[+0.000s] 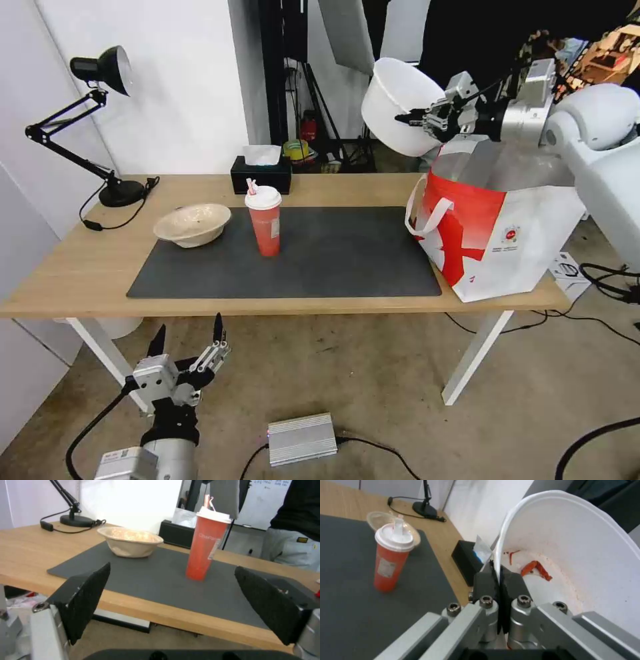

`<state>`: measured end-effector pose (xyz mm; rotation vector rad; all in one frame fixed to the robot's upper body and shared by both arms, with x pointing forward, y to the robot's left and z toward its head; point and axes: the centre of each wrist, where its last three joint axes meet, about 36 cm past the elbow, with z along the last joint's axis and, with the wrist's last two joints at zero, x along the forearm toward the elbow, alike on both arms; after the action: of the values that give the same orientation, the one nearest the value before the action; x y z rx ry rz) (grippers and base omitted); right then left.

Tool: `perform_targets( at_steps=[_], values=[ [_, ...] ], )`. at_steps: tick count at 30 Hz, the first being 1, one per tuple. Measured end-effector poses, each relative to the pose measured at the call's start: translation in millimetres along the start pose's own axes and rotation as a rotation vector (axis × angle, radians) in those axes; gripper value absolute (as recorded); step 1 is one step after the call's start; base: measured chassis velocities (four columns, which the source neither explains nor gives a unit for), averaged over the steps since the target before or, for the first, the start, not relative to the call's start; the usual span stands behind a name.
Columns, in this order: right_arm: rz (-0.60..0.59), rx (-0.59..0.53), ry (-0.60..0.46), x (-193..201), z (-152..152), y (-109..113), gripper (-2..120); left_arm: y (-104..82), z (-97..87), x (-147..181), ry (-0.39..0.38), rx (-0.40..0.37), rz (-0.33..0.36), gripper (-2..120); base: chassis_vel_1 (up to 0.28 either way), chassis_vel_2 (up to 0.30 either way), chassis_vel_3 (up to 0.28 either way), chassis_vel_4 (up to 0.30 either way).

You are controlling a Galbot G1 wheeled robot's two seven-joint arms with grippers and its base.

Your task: Pick up the trash from the table and place it into the takeout bag.

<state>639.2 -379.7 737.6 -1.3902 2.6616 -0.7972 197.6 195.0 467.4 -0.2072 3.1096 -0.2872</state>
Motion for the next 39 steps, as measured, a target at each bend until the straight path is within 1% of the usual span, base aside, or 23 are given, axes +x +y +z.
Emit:
perform_targets(
  at_steps=[20, 35, 39],
  values=[
    [0.039, -0.023, -0.005, 32, 15, 6, 0, -0.3, 1.2, 0, 0.004, -0.001, 0.005, 100, 0.0, 0.0, 0.0, 0.0],
    [0.086, -0.06, 0.01, 56, 41, 12, 0, -0.5, 0.3, 0, -0.002, 0.003, 0.006, 100, 0.0, 0.0, 0.0, 0.0],
    [0.102, -0.065, 0.009, 63, 43, 10, 0, -0.5, 1.4, -1, 0.0, 0.002, 0.006, 100, 0.0, 0.0, 0.0, 0.0]
  ],
)
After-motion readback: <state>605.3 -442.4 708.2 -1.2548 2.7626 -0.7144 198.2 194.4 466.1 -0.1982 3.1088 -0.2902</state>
